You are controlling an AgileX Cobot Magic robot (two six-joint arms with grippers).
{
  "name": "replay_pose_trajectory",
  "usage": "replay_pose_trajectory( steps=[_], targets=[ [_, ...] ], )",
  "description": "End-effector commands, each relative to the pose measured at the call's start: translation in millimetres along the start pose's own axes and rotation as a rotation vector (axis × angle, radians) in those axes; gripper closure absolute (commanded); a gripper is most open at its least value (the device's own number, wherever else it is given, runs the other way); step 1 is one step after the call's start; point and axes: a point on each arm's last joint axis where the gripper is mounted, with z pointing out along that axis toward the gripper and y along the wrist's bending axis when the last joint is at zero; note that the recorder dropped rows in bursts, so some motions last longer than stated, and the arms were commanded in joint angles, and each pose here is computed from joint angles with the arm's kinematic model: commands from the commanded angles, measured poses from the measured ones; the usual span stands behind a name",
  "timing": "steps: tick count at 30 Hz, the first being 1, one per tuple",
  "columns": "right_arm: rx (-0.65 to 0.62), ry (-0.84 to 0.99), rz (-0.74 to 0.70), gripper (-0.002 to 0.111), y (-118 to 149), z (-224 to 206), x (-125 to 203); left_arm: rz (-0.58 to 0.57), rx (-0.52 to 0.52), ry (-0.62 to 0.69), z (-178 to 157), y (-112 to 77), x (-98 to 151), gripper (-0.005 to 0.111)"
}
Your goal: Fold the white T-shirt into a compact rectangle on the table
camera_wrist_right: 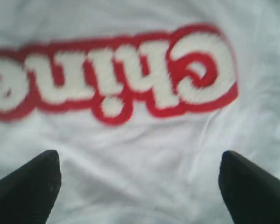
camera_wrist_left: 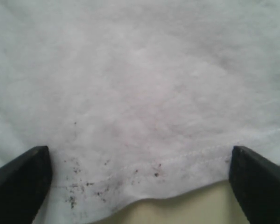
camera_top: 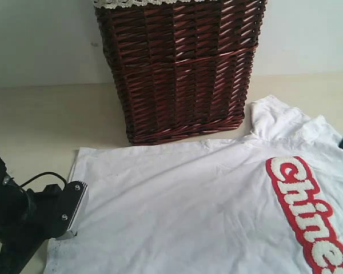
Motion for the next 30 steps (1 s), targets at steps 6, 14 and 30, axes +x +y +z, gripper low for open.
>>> replay_pose_trajectory(
  steps=[6,14,30],
  targets=[
    [-0.121,0.198,-0.127,0.022,-9.1,2.1,57.0,-0.010,0.058,0.022,10.0,-5.6,4.6,0.002],
    [-0.213,0.226,-0.181,0.022,-17.3,17.3,63.5,-0.010,0.058,0.022,10.0,-5.6,4.6,0.002],
    [-0.284,0.191,-0.139,0.022,-18.3,78.0,88.0,-0.010,0.058,0.022,10.0,-5.6,4.6,0.002]
  ],
)
